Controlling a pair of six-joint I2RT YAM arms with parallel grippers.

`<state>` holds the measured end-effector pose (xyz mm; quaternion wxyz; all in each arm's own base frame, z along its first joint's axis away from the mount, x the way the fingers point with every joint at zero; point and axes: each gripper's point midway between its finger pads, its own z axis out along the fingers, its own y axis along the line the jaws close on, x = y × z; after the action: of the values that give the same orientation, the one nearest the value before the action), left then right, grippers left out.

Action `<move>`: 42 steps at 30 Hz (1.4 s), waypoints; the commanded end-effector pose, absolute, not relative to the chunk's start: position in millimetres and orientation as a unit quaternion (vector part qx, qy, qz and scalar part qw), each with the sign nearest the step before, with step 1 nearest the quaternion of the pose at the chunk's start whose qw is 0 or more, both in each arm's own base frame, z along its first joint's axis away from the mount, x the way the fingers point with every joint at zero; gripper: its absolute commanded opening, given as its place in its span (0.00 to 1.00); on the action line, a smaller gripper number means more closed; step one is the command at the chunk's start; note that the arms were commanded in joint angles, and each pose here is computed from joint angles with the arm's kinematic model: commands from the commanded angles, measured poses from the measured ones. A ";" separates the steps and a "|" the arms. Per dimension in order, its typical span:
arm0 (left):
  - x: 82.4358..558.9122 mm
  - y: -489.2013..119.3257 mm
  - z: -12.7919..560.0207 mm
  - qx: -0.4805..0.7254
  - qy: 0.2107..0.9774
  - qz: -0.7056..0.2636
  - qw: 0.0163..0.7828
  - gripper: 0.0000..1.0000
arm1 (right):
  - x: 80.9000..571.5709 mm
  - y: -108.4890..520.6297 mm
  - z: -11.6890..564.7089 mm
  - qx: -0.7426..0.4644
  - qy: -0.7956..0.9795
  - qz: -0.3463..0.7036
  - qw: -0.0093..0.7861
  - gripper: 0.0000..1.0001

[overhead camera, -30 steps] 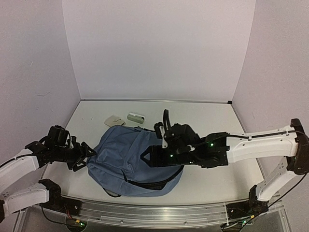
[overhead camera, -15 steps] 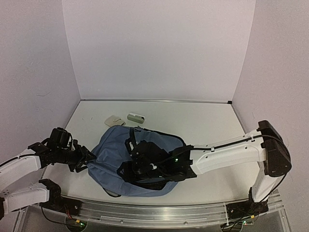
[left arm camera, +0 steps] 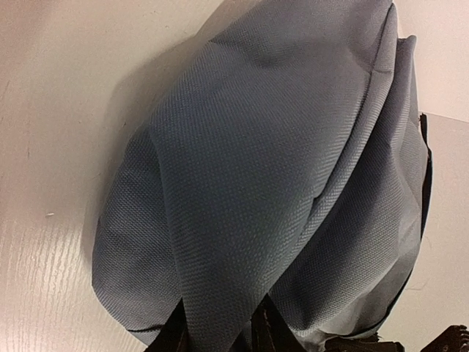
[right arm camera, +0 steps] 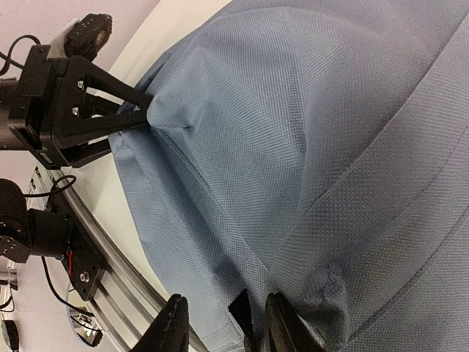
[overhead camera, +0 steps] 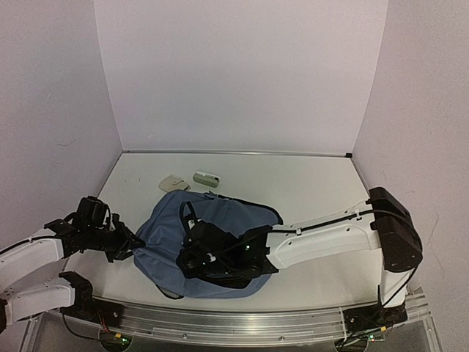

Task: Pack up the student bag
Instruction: Zip the student bag at the center of the board.

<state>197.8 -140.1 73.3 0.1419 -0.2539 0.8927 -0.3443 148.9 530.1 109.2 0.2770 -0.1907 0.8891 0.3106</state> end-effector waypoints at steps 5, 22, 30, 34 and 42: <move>205.7 -142.5 79.0 -0.249 0.887 -0.356 0.158 0.07 | 158.1 529.4 113.7 -0.176 0.890 0.281 0.313 0.14; 238.5 -114.1 71.8 -0.273 0.899 -0.280 0.196 0.00 | 141.2 466.2 162.6 -0.115 0.885 0.295 0.342 0.00; 245.1 -88.0 75.4 -0.292 0.897 -0.254 0.214 0.00 | 153.1 412.0 169.5 -0.037 0.881 0.279 0.379 0.00; 242.9 -75.2 77.2 -0.305 0.894 -0.244 0.221 0.00 | 157.6 389.9 179.8 -0.011 0.874 0.279 0.397 0.00; 241.4 -62.9 82.5 -0.318 0.890 -0.231 0.231 0.00 | 178.9 347.8 171.4 0.035 0.878 0.252 0.406 0.00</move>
<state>227.7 -90.8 71.2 0.1809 -0.2950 0.8942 -0.2841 154.6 383.1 165.4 0.3771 -0.0193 0.8838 0.2761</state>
